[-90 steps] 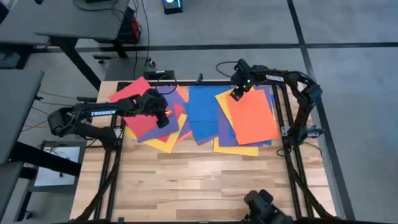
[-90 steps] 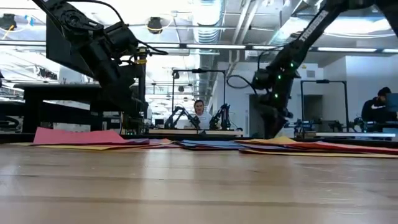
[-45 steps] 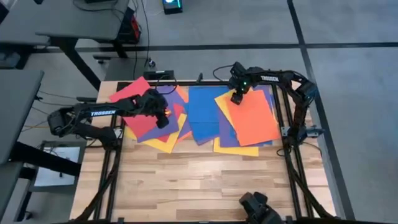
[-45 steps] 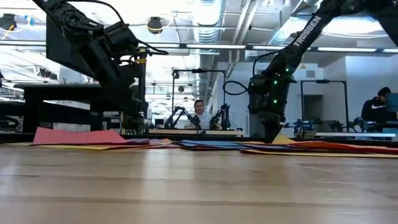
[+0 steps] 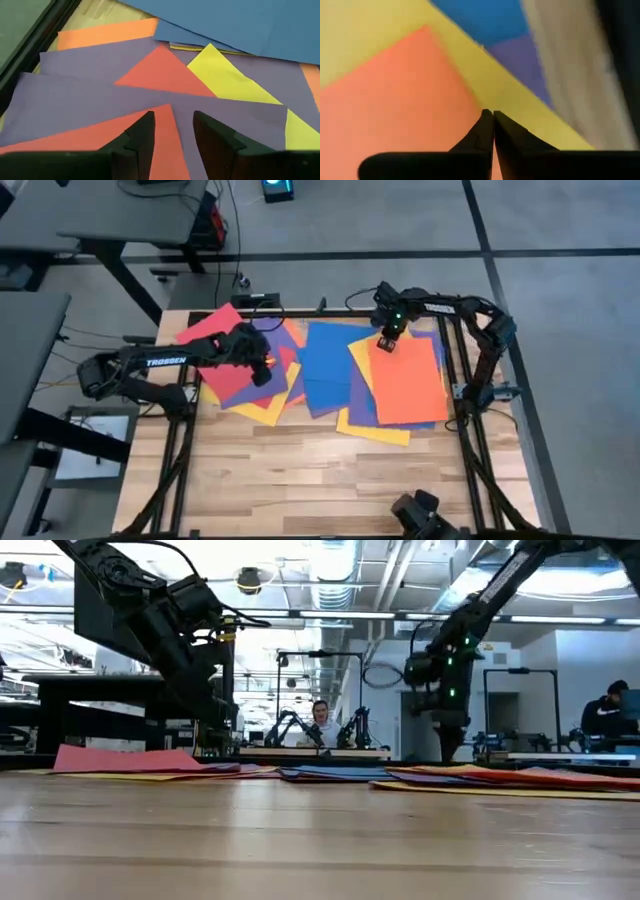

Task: Organize paper
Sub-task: Put the orange paper to the bottom right of the table

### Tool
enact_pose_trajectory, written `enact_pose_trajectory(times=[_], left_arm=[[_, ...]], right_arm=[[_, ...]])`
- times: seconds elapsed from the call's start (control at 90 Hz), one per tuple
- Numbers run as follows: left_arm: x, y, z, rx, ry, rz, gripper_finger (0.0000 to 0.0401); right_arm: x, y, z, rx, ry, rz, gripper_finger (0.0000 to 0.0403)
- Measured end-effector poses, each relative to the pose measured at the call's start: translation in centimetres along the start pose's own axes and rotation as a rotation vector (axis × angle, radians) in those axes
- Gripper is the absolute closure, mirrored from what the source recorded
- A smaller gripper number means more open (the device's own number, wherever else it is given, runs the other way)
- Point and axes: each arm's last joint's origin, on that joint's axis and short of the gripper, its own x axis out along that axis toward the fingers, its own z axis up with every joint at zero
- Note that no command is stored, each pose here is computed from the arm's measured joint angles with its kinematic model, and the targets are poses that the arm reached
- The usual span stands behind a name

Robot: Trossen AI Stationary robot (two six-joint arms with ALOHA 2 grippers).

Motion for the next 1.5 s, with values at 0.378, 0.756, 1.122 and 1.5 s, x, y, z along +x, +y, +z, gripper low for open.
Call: enact_pose_trajectory(times=[0.378, 0.756, 1.122, 1.5], left_arm=[[0.0, -0.1, 0.1, 0.0, -0.015, -0.007, 0.0283], [-0.4, -2.1, 2.4, 0.014, -0.25, -0.197, 0.0283], [-0.3, -2.5, 1.9, 0.042, -0.197, -0.208, 0.0283], [-0.3, -2.5, 1.6, 0.076, -0.162, -0.204, 0.0283]], right_arm=[[-3.5, 0.9, -2.3, 0.213, 0.048, 0.013, 0.04], [0.4, -1.6, -8.3, 0.59, 0.075, 0.32, 0.0276], [-0.1, 11.8, -7.7, 0.188, -0.053, 0.311, 0.022], [-2.8, 26.2, -16.0, -0.095, -0.314, -0.017, 0.0228]])
